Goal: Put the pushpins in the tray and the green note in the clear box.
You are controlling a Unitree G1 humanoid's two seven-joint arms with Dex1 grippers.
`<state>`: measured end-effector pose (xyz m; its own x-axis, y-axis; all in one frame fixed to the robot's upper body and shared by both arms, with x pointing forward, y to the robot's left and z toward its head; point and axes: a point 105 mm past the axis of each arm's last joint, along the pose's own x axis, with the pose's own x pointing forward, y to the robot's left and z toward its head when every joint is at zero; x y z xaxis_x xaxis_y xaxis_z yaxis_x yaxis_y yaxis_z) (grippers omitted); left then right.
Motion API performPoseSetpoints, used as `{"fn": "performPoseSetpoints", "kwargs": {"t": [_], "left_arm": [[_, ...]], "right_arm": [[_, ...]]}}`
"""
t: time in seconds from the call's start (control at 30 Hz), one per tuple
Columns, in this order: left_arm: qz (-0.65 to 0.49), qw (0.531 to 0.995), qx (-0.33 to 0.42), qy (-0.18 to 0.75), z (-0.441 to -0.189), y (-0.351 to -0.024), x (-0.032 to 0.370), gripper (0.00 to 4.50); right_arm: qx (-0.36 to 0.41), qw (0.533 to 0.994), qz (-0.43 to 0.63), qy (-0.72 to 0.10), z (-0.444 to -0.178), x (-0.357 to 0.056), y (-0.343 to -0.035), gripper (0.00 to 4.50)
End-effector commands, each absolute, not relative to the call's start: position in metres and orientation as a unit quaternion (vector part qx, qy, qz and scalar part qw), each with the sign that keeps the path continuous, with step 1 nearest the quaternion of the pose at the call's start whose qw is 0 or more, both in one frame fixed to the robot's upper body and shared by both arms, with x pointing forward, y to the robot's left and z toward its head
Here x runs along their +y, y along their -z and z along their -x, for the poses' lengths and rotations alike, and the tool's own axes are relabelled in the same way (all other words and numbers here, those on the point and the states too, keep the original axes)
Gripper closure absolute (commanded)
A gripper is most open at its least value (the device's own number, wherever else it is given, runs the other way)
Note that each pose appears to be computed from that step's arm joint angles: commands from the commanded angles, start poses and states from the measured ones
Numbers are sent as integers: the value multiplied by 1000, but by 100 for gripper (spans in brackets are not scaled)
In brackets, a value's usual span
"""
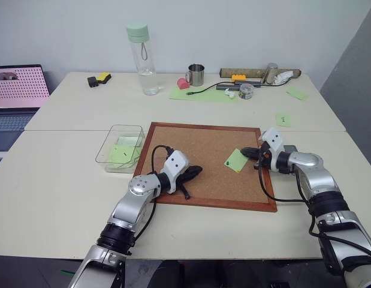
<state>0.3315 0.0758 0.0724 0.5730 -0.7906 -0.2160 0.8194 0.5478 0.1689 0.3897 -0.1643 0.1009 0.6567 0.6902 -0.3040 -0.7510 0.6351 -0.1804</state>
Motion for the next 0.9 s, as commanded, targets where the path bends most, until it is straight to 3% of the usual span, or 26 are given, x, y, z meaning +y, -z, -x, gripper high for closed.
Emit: {"fn": "performPoseSetpoints", "kwargs": {"t": [0.03,0.5,0.7,0.9], "left_arm": [[-120,878,110,449,-322,-40,81,450],[-124,881,149,431,-314,-17,83,450],[-131,878,145,438,-312,-18,79,450],[-120,875,130,451,-312,-26,74,450]], "right_arm": [[44,897,153,-413,-392,-159,-136,445],[-7,906,146,-398,-382,-168,-175,445],[68,928,196,-309,-375,-233,-164,445],[148,925,234,-259,-367,-270,-136,445]]}}
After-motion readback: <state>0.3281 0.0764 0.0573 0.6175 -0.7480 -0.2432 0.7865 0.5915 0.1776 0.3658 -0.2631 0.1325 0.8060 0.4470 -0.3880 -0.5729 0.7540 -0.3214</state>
